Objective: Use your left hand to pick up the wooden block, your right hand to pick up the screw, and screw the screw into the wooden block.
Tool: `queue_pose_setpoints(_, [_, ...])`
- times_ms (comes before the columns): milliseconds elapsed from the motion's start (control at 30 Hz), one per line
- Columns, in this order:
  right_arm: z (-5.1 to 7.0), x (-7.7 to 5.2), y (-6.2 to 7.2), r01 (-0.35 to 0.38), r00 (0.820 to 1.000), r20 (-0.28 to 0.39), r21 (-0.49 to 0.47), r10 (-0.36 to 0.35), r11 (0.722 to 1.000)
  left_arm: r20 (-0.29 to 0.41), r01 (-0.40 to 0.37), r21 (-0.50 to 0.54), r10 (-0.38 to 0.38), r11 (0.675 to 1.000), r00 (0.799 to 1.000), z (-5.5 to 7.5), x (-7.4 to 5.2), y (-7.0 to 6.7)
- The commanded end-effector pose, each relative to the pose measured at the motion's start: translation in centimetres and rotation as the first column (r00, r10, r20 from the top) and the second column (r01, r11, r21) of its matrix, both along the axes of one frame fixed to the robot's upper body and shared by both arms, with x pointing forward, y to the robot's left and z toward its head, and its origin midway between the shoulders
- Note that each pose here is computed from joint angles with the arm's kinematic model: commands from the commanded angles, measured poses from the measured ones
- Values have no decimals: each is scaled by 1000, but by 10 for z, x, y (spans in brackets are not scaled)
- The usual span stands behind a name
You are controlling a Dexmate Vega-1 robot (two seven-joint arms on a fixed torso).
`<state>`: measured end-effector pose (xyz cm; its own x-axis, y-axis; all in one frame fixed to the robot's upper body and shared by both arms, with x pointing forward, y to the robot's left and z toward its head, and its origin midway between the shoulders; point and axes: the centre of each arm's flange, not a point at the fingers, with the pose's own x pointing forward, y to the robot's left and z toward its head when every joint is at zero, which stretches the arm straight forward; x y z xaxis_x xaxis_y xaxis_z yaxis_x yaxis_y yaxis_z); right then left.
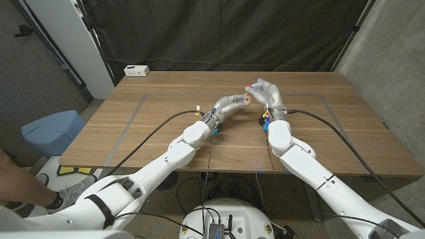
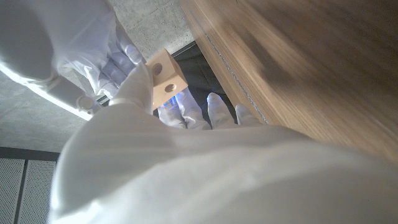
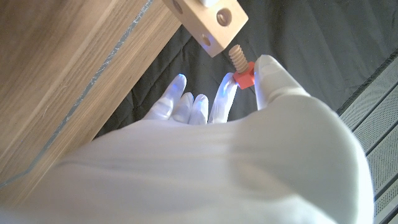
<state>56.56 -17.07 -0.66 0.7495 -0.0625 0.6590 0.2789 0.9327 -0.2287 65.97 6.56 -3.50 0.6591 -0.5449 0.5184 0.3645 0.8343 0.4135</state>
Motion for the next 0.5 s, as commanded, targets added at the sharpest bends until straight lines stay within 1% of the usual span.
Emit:
queue_pose_setpoints(33, [-2, 3, 1, -2, 1000, -9, -9, 2, 1000, -6, 4, -2, -4, 1000, 1000, 1, 2, 1])
queue_pose_setpoints(500, [-4, 7, 4, -6, 1000, -15, -12, 6, 1000, -9, 5, -5, -5, 1000, 1000, 2, 4, 1])
